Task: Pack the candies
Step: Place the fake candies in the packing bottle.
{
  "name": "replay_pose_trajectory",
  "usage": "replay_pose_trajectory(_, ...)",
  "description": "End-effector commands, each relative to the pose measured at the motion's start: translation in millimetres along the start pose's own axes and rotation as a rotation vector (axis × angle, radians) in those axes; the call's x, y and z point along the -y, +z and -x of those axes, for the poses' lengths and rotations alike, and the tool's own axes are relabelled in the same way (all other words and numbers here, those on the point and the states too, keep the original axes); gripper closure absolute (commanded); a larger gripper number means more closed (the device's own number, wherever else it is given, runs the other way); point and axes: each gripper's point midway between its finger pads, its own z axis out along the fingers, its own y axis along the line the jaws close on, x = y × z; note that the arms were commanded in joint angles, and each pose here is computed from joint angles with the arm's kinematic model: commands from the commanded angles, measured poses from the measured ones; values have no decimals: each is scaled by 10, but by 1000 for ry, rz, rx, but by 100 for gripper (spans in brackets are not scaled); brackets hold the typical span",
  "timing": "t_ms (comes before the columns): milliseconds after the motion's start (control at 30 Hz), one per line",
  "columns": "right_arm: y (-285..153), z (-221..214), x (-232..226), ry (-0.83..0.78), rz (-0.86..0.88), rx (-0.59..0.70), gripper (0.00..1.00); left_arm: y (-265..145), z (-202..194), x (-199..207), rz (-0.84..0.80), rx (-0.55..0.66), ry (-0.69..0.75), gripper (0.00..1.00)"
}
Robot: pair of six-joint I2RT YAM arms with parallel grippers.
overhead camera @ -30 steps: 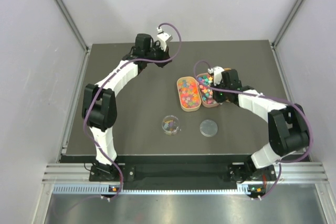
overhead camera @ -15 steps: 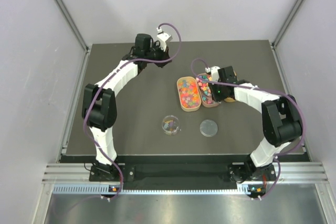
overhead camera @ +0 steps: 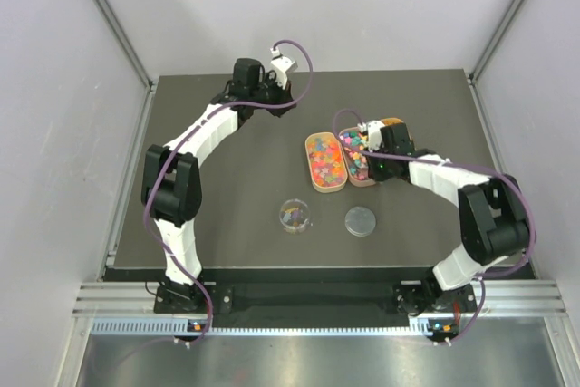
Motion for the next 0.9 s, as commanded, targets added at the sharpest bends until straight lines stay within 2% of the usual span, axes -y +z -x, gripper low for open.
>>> replay_pose_trajectory(0, -258, 360, -33, -9, -4, 200, 100, -47, 42, 9, 3, 10, 31, 92)
replay_pose_trajectory(233, -346, 419, -56, -31, 1, 266, 100, -110, 53, -1, 19, 3, 62, 92)
replay_pose_trajectory(400, -571, 706, -13, -95, -16, 313, 100, -128, 133, -74, 48, 7, 97, 93)
replay_pose_trajectory(467, -771, 946, 4, -165, -21, 350, 100, -153, 190, -115, 64, 9, 122, 93)
replay_pose_trajectory(500, -817, 914, 4, -216, -14, 317, 100, -172, 206, -149, 81, 8, 132, 93)
replay_pose_trajectory(667, -1263, 1215, -145, -407, 58, 351, 100, -395, 253, -310, 174, 16, 108, 93)
replay_pose_trajectory(867, -1488, 1088, -522, -607, 204, 301, 100, -912, 33, -710, 400, -3, 14, 90)
